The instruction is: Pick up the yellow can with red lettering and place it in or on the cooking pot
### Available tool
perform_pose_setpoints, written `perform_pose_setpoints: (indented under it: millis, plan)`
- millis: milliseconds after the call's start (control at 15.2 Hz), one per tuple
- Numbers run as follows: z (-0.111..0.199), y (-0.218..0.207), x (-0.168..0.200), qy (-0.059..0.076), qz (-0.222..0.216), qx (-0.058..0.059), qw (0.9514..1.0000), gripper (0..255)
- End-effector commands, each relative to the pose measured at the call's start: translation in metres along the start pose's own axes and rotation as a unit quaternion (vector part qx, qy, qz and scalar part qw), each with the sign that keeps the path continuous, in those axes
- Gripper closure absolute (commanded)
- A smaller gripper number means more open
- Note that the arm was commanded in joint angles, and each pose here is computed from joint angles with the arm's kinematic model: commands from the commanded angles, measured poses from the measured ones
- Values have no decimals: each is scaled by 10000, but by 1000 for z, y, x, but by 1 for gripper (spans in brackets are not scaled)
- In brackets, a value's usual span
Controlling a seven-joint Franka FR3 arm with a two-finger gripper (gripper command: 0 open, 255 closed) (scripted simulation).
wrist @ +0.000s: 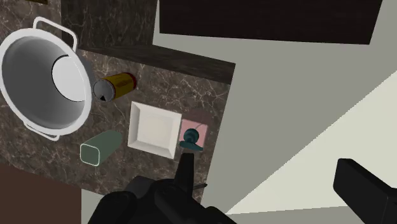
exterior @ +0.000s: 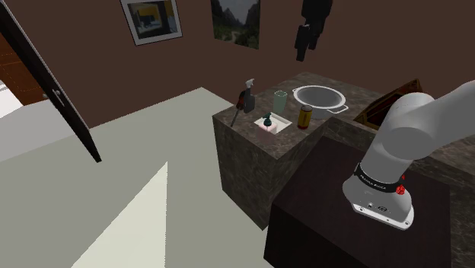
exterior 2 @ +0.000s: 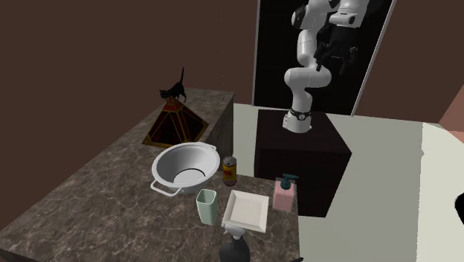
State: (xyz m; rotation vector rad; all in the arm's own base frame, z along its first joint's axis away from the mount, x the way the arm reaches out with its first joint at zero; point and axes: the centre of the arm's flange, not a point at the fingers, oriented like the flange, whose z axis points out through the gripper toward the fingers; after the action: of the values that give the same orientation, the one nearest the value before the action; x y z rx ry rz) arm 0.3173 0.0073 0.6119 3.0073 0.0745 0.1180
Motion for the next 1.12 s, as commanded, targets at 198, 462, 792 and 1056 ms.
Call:
perform_pose_setpoints:
  millis: [198, 462, 792, 1056]
  plan:
    - [30, 25, 9, -35, 146, 40, 9999, 0]
    - [71, 59, 20, -82, 340, 93, 9993, 0]
    - [123, 101, 31, -140, 583, 160, 9981, 0]
    - [165, 135, 38, -186, 776, 213, 9966, 0]
